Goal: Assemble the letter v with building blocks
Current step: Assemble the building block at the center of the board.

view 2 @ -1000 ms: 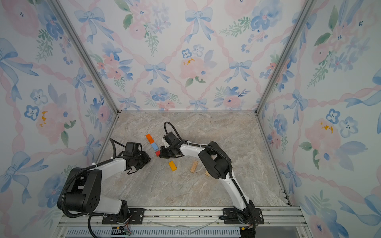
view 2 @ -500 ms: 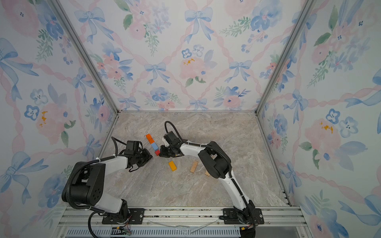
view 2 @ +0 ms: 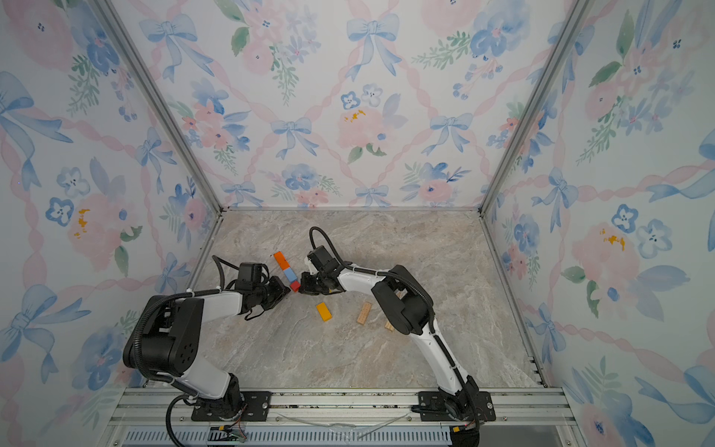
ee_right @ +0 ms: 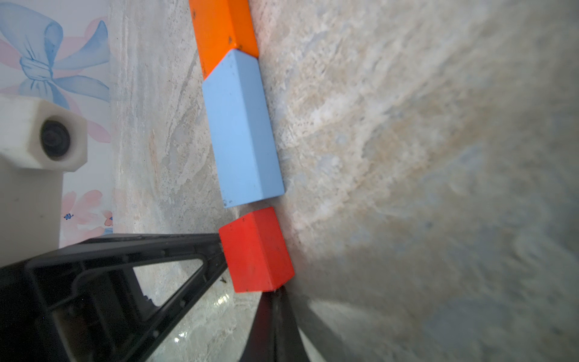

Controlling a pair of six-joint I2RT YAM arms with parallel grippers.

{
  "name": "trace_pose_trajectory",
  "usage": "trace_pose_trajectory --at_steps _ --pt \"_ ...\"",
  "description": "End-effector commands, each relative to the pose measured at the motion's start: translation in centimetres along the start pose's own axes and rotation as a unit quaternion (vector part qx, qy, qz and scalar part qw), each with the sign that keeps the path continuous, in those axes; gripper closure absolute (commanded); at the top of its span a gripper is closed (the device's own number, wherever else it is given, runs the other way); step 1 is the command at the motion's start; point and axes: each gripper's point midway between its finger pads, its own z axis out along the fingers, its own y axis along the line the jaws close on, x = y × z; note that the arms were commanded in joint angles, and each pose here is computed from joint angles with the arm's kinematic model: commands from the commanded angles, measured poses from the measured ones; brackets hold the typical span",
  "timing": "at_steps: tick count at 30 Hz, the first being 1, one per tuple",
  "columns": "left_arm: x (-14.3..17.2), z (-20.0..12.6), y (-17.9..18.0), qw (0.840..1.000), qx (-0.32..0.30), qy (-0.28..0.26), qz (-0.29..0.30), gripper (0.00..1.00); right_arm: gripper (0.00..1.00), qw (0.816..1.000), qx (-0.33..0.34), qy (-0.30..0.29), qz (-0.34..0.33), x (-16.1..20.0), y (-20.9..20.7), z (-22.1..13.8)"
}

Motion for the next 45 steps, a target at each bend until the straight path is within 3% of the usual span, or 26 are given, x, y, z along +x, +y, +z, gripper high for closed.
trace_pose_trajectory --at_steps 1,45 --pt "2.1 0.8 3.6 0.997 -0.060 0.038 -0.031 0.89 1.00 0.999 0.038 0.023 0.029 1.7 -3.3 0.7" --pt "2.5 1.4 5.0 0.994 -0.090 0.055 -0.027 0.91 1.00 0.998 0.039 0.019 0.041 1.8 -4.0 0.9"
